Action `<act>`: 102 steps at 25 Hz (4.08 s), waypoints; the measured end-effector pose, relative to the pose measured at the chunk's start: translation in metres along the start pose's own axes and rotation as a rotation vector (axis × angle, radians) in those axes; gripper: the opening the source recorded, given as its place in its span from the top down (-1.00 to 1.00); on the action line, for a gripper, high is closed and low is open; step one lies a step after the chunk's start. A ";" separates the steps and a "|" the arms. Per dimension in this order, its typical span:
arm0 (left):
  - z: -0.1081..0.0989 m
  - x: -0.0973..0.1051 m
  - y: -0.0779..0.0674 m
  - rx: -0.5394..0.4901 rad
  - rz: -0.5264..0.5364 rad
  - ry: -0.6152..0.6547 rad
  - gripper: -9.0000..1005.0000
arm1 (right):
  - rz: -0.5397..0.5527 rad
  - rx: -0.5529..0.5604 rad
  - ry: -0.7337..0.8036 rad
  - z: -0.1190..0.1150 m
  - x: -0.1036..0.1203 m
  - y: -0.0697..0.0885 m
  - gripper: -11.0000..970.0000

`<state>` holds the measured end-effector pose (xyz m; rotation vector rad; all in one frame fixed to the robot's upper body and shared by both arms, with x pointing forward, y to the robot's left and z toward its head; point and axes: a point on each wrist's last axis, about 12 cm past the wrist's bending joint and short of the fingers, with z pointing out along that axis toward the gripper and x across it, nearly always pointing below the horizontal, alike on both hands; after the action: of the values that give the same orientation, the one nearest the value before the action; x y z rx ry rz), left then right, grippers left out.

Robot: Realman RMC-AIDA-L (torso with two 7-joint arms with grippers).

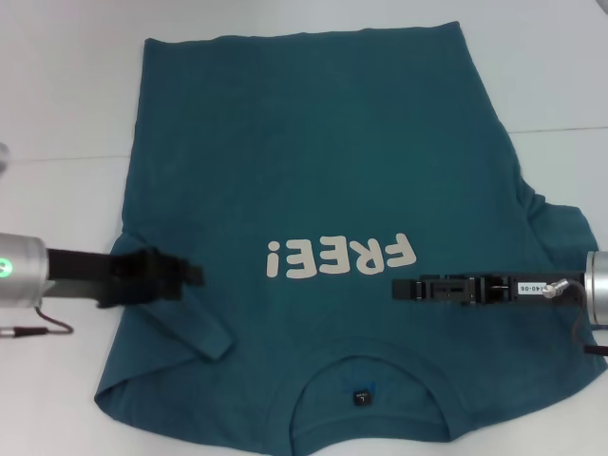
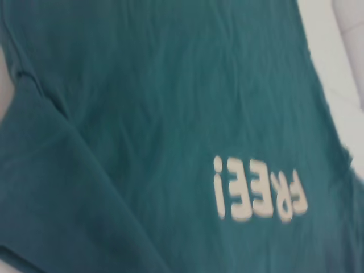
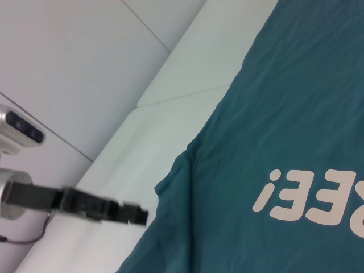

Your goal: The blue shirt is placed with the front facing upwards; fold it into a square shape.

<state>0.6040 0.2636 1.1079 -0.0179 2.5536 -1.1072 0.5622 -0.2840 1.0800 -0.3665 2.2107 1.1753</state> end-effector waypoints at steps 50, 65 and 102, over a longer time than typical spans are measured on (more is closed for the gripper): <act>-0.016 -0.008 0.064 -0.209 -0.259 -0.331 -0.51 | 0.008 0.023 -0.012 -0.003 0.001 -0.004 -0.95; -0.010 -0.010 0.060 -0.203 -0.244 -0.319 -0.51 | 0.010 0.032 -0.012 -0.003 0.002 -0.005 -0.95; 0.001 -0.012 0.050 -0.200 -0.191 -0.269 -0.50 | 0.014 0.041 -0.018 -0.005 0.003 -0.007 -0.95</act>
<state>0.6216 0.2994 1.0757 -0.4389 2.4424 -0.8418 0.5613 -0.2919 1.0761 -0.3227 2.2218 1.1344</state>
